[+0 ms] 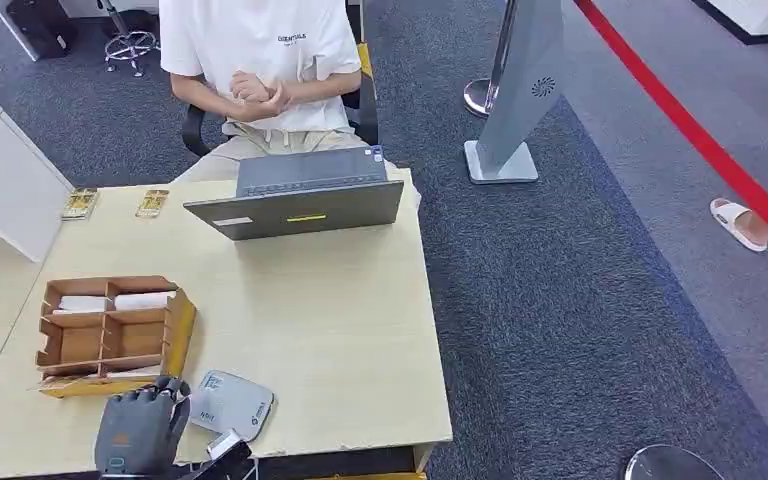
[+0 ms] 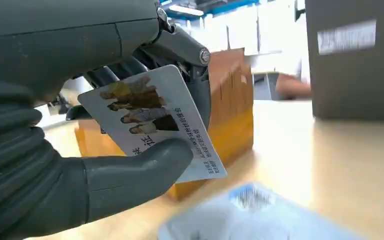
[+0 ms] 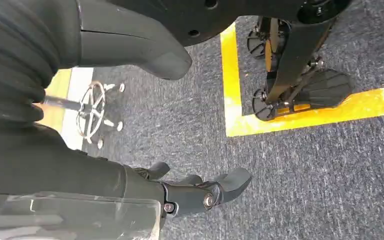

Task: Pass the card to the sensor for recognition and then transmit it.

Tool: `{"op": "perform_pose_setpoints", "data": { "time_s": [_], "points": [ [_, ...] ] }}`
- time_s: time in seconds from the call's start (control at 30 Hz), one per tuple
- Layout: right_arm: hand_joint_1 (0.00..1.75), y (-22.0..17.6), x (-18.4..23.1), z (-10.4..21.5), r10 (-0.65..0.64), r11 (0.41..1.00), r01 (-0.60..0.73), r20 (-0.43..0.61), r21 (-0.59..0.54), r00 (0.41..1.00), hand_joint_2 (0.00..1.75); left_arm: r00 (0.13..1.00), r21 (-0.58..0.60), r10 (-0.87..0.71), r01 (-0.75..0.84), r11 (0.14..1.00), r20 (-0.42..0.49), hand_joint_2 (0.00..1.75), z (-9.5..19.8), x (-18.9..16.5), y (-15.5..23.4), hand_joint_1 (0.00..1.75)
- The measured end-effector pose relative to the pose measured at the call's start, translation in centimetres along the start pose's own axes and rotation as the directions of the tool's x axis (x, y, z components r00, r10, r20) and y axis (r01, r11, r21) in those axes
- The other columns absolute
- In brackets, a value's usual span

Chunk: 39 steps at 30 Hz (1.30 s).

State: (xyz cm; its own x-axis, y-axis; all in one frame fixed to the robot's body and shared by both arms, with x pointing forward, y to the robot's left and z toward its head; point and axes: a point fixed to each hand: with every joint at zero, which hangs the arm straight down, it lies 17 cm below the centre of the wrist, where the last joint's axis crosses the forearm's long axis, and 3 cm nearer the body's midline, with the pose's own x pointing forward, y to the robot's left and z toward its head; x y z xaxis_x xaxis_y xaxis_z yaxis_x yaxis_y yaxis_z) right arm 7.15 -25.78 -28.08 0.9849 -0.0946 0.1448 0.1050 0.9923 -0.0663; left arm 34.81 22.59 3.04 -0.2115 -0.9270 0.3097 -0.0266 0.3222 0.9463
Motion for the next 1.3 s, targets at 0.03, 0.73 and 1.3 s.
{"op": "perform_pose_setpoints", "data": {
  "time_s": [0.03, 0.73, 1.3],
  "points": [
    [0.00, 0.0, 0.0, 0.0, 0.008, 1.000, -0.008, 0.000, 0.000, 1.000, 1.75, 1.000, -0.014, -0.003, 0.003, 1.000, -0.007, 1.75, 0.1, -0.2, -0.6, 1.75],
    [0.00, 0.2, 0.0, 0.0, 0.047, 0.999, -0.047, -0.008, 0.008, 0.999, 1.75, 0.999, -0.129, -0.022, 0.025, 0.991, 0.030, 1.75, -1.3, 1.7, -6.1, 1.75],
    [0.00, 0.4, 0.0, 0.1, 0.062, 0.998, -0.062, -0.001, 0.019, 0.998, 1.75, 0.995, -0.024, -0.098, 0.099, 0.995, 0.028, 1.75, -2.6, 0.7, -2.7, 1.75]
  ]
}}
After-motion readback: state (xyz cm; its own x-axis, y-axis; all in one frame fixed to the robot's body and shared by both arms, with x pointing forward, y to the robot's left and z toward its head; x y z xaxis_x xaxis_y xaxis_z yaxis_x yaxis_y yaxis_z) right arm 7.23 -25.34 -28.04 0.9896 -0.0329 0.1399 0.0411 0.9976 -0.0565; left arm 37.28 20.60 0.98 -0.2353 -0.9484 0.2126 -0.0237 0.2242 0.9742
